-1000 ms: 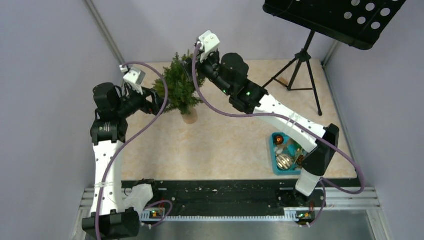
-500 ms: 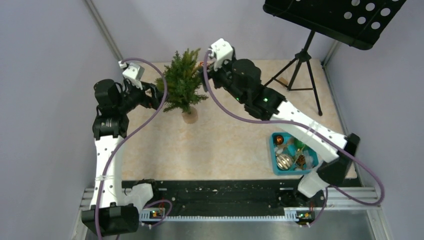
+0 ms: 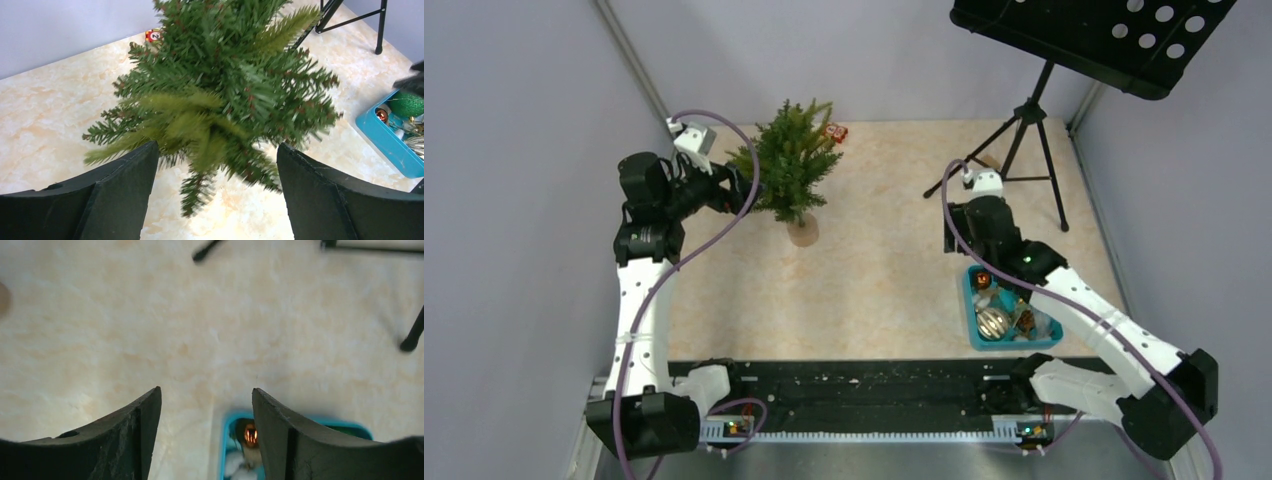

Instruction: Decorate the small christmas tree

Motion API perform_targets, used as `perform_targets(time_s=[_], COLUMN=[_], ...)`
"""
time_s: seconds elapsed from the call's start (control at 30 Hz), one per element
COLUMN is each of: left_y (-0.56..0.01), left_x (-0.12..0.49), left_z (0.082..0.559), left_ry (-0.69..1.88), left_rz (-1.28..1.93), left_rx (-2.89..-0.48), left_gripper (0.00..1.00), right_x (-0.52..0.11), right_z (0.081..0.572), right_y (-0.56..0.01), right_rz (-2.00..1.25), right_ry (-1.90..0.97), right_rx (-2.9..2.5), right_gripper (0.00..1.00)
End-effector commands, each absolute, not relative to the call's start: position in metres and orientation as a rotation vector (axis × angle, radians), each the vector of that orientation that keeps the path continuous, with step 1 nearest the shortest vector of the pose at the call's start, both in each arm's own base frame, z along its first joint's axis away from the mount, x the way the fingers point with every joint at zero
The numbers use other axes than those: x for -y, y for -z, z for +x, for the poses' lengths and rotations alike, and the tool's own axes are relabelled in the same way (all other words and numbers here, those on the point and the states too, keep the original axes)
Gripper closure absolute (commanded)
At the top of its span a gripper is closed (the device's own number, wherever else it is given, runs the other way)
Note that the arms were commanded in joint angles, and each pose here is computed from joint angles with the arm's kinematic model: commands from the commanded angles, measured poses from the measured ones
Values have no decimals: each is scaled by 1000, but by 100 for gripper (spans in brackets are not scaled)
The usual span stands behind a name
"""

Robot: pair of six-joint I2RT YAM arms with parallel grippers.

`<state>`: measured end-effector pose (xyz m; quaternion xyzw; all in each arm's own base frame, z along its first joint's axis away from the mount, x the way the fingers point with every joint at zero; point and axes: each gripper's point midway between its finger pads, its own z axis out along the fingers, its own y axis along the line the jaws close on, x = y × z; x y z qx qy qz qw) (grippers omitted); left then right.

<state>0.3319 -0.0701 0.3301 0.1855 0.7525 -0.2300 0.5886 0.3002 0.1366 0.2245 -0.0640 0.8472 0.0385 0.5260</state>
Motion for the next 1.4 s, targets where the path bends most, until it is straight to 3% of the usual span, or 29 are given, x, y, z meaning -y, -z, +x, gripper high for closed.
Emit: perform_targets(time_s=[0.0, 0.17, 0.37, 0.47, 0.57, 0.63, 0.7, 0.83, 1.37], left_y=[-345, -350, -353, -351, -352, -357, -363, -372, -370], left_x=[74, 72, 75, 75, 76, 77, 81, 85, 89], left_z=[328, 314, 302, 299, 296, 293, 287, 276, 271], left_ry=[535, 497, 485, 491, 498, 511, 529, 533, 563], left_rz=[464, 485, 514, 513, 504, 492, 500, 524, 534], left_rx=[-1701, -1699, -1685, -1696, -1702, -1698, -1688, -1652, -1648], left_gripper=[8, 8, 7, 7, 7, 7, 7, 7, 7], right_x=[-121, -98, -97, -96, -96, -96, -98, -121, -236], right_z=[275, 260, 253, 248, 244, 243, 244, 254, 385], right_y=[-154, -115, -94, -82, -71, -66, -62, -62, -100], right_rz=[-72, -20, -19, -22, -17, -16, -23, -69, -250], right_ry=[-59, 97, 105, 109, 108, 113, 107, -11, -233], right_rx=[-2240, -2351, -2398, -2429, -2448, -2458, -2464, -2457, -2322], right_gripper=[36, 43, 65, 64, 55, 55, 64, 100, 100])
